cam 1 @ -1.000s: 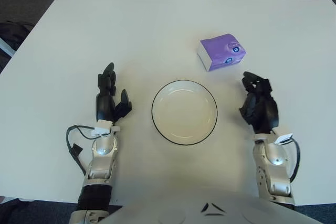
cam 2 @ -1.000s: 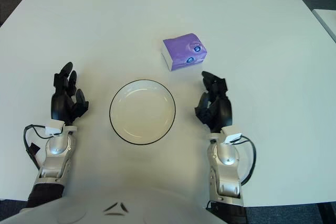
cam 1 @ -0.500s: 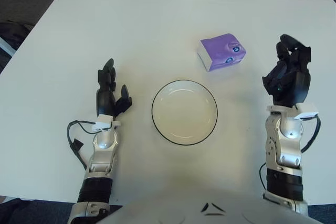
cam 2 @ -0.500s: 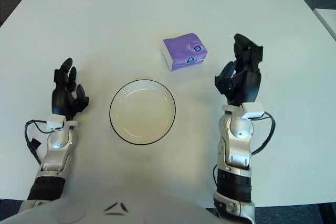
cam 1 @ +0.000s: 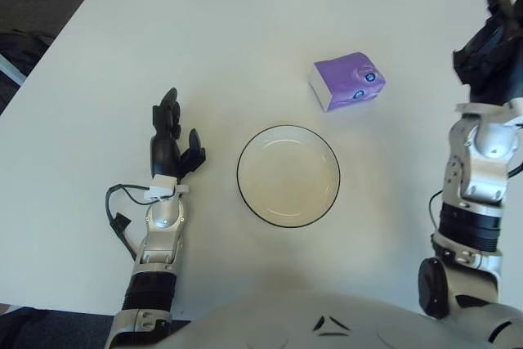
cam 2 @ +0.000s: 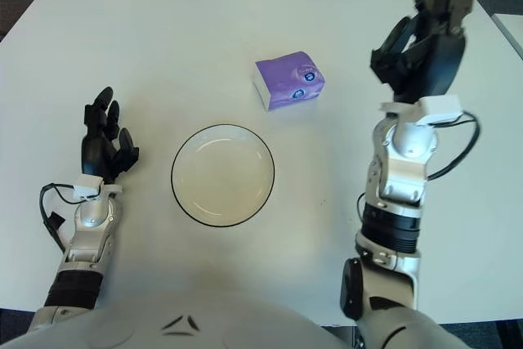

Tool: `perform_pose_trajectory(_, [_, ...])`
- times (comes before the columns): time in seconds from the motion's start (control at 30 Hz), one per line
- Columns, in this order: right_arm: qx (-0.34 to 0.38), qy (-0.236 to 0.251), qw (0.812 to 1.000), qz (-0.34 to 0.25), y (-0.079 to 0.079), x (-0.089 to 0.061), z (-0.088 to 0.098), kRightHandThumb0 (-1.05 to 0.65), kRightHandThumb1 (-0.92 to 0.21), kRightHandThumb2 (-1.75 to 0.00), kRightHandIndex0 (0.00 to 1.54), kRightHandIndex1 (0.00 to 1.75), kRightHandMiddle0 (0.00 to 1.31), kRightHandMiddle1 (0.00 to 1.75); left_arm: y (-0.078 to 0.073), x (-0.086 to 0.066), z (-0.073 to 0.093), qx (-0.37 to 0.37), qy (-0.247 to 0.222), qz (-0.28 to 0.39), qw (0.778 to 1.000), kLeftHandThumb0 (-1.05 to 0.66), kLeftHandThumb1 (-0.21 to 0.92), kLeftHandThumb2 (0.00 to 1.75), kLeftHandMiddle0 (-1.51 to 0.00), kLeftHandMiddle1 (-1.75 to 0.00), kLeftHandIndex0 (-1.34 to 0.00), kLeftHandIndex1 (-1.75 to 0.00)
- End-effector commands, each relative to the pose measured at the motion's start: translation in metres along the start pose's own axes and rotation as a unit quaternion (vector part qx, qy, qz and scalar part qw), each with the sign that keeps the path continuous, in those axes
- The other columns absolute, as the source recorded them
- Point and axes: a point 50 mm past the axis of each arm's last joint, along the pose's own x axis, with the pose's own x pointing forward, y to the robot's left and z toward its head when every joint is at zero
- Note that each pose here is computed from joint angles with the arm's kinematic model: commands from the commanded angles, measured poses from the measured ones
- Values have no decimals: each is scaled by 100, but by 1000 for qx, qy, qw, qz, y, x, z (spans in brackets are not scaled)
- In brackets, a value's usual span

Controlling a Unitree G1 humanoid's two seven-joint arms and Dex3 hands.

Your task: Put the tissue paper into the plate.

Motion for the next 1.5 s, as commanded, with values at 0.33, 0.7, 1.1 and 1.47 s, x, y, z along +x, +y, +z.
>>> perform_pose_trajectory(0.33, [-227,-61,967,101,37,75,17,-76,-92,-50,16,31,0,87,-7,-55,-53,13,142,-5,990,-68,92,78,-27,0,0,-56])
perform_pose_trajectory(0.7, [-324,-19,917,233,55,101,3,-91,-92,-40,11,27,0,71,-8,-58,-54,14,146,-5,989,-66,92,81,-27,0,0,-56])
perform_pose_trajectory(1.1, [-455,-61,808,368,87,104,-24,-103,-92,-54,6,21,0,44,-8,-58,-56,14,148,-5,989,-67,92,80,-27,0,0,-56])
perform_pose_trajectory(1.47, [-430,-104,780,442,100,88,-36,-105,-92,-62,0,8,0,25,-7,-60,-56,12,150,-5,989,-67,92,79,-27,0,0,-56])
